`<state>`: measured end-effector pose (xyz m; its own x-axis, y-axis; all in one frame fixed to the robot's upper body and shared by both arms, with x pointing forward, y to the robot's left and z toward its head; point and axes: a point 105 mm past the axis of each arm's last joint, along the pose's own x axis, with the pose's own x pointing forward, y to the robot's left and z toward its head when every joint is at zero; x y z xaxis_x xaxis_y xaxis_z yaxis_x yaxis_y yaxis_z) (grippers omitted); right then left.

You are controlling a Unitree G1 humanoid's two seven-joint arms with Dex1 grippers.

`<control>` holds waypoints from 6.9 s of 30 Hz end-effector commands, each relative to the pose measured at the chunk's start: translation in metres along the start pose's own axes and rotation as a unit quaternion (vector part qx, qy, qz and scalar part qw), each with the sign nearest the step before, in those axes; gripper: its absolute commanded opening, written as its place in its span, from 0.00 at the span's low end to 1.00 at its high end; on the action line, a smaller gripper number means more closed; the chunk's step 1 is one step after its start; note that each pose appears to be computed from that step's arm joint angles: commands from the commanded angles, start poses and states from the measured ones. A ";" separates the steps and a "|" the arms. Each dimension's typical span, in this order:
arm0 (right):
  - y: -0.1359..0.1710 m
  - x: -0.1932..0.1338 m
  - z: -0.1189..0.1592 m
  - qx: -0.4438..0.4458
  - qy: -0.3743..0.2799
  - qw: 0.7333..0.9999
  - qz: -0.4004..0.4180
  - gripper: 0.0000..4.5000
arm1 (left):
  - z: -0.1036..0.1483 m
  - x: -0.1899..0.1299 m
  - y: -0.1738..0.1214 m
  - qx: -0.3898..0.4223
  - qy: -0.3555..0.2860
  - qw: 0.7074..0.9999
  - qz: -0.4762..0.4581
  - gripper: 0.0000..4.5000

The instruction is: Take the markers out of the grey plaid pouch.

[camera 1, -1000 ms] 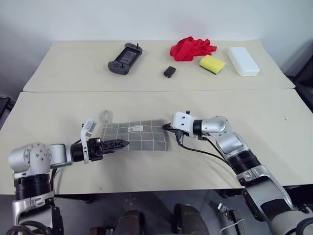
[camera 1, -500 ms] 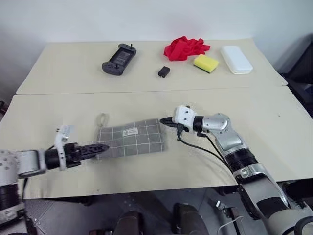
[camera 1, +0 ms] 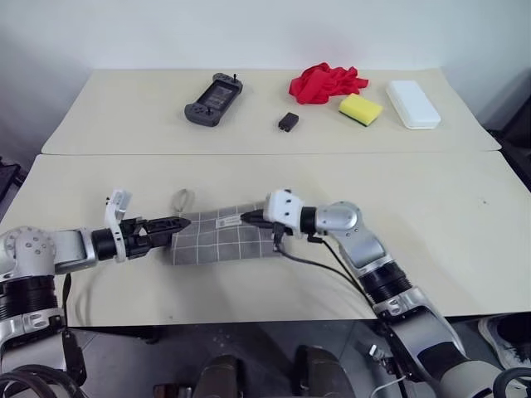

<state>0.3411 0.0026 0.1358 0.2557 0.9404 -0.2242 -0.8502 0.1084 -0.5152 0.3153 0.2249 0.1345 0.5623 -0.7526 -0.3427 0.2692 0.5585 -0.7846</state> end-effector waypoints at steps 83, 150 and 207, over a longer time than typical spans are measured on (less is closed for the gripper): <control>-0.061 -0.086 0.081 0.424 -0.013 0.905 0.039 1.00 | -0.027 0.123 -0.079 0.842 -0.204 0.498 -0.044 0.00; -0.118 -0.230 -0.001 0.448 -0.114 0.857 -0.227 0.01 | -0.022 0.079 -0.087 0.484 -0.187 0.826 -0.219 0.00; -0.025 -0.156 0.041 0.088 0.140 0.980 0.110 0.01 | -0.064 0.130 -0.074 0.550 -0.135 0.777 -0.274 0.00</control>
<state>0.3035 -0.1375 0.2120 0.1403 0.8366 -0.5295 -0.9710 0.0118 -0.2386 0.3152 0.0598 0.1185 0.1995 -0.9712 0.1299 0.9560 0.2220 0.1920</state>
